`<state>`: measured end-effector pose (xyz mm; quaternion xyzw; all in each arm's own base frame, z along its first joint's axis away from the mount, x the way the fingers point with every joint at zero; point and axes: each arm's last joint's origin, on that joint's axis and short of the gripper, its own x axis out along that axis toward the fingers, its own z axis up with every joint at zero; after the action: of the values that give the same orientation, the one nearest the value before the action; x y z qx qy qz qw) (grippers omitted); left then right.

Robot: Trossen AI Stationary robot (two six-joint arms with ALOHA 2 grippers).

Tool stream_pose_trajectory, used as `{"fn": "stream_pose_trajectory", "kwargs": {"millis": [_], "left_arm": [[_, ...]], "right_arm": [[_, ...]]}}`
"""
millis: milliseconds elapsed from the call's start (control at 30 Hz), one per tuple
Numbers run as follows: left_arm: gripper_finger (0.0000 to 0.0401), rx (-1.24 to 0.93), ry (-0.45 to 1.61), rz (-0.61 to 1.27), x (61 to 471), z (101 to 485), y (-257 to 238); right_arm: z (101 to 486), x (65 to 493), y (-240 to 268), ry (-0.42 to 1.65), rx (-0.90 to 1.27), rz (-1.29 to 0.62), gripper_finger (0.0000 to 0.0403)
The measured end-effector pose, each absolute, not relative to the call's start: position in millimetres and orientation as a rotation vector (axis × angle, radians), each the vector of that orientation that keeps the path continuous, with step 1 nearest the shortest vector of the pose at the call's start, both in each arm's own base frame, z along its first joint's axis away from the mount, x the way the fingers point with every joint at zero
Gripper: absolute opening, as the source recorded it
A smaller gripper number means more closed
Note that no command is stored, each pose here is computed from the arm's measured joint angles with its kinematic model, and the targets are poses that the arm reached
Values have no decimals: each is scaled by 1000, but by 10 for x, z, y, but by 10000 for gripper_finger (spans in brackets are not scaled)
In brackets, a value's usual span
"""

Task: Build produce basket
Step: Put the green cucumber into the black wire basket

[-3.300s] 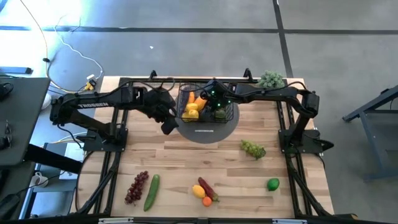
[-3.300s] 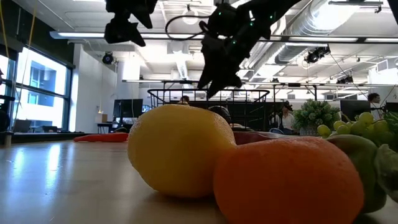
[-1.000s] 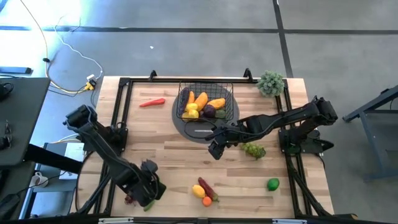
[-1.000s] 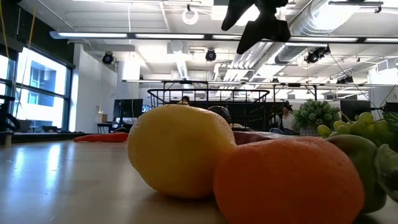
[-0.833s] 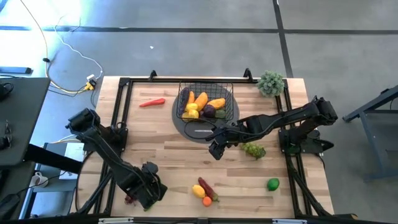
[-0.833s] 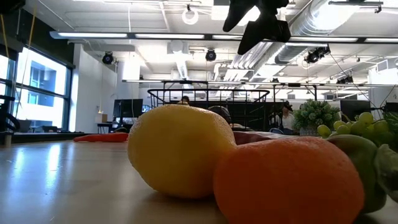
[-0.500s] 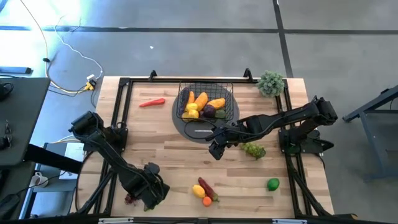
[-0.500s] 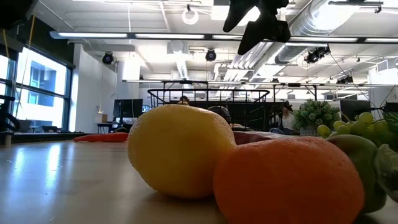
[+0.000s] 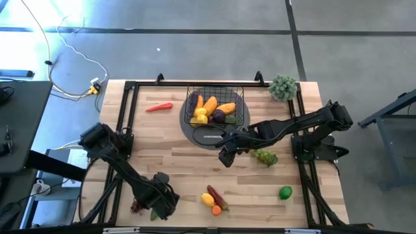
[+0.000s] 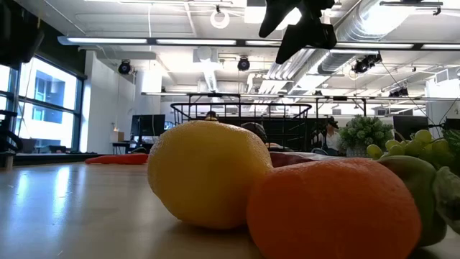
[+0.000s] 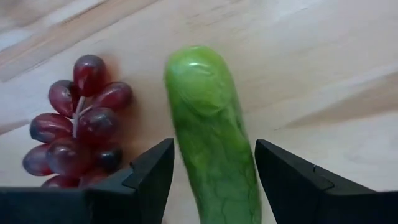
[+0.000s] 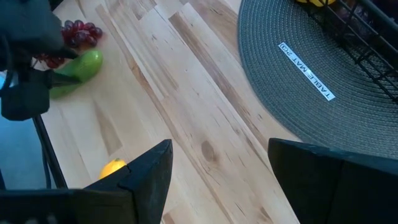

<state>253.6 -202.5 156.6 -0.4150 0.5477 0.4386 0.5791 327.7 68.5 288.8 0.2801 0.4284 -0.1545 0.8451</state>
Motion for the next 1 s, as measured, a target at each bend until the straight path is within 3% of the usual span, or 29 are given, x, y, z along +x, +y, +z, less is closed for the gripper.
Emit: {"fn": "stream_pose_trajectory", "kwargs": {"millis": [267,600,1000], "left_arm": [[204,-987,1296,992,2581,1490,-2068],[109,-948,1297,930,2594,1512,-2067],[115,-875,1188,722,2689,1995,-1744]], "right_arm": [[2889,3278,685,904,591,-325,246],[2889,3278,686,905,591,-324,246],[2889,3278,687,903,621,-334,246]]}}
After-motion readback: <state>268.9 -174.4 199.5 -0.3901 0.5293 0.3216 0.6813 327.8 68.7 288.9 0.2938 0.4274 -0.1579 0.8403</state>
